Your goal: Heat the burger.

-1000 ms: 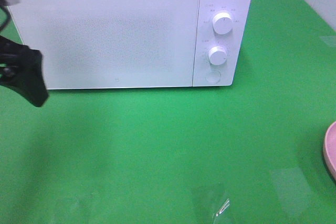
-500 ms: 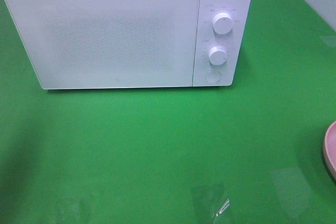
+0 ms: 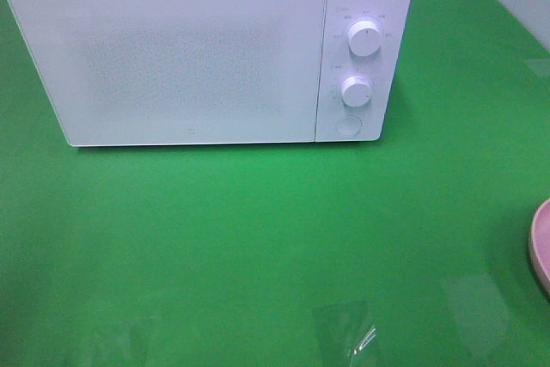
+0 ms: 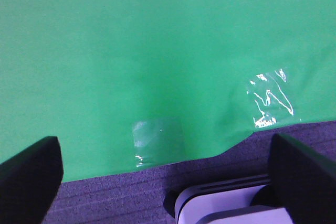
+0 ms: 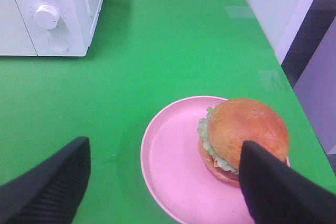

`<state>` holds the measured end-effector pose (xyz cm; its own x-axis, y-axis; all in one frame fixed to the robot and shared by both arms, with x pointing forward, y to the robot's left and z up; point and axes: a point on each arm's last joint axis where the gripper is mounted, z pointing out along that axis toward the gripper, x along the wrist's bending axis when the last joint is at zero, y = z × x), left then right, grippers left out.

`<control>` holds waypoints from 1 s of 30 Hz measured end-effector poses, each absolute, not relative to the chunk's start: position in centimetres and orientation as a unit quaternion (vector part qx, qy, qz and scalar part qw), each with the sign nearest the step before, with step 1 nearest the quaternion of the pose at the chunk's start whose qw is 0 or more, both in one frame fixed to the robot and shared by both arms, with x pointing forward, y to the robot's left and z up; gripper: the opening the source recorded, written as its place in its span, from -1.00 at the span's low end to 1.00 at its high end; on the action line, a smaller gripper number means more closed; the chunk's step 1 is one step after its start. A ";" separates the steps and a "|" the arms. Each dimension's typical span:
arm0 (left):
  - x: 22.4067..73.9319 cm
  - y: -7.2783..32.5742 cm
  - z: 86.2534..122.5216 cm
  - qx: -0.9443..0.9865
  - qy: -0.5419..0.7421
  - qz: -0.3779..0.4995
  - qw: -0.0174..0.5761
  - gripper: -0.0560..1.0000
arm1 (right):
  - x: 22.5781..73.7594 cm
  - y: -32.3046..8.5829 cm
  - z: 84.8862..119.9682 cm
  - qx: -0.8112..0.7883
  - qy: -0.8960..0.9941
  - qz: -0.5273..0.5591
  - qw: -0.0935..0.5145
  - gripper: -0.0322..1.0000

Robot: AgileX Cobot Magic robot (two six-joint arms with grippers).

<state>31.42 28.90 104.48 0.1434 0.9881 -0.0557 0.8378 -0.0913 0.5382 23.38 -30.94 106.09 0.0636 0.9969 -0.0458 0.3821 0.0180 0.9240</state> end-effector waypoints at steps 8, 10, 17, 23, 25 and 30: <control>28.4 28.9 104.8 0.696 0.607 0.232 0.305 0.96 | 23.4 -30.9 106.1 0.597 0.578 0.367 0.419 0.55; 27.6 28.9 105.1 0.690 0.598 0.250 0.322 0.96 | 23.4 -30.9 106.1 0.597 0.578 0.367 0.419 0.55; 24.6 28.8 105.6 0.660 0.565 0.302 0.394 0.96 | 23.4 -30.9 106.1 0.597 0.578 0.367 0.419 0.55; 23.2 28.8 105.6 0.644 0.546 0.330 0.423 0.96 | 23.4 -30.9 106.1 0.597 0.578 0.367 0.419 0.55; 23.2 28.8 105.6 0.644 0.546 0.329 0.424 0.96 | 23.4 -30.9 106.1 0.597 0.578 0.367 0.419 0.55; 23.2 28.8 105.6 0.644 0.546 0.329 0.424 0.96 | 23.4 -30.9 106.1 0.597 0.578 0.367 0.419 0.55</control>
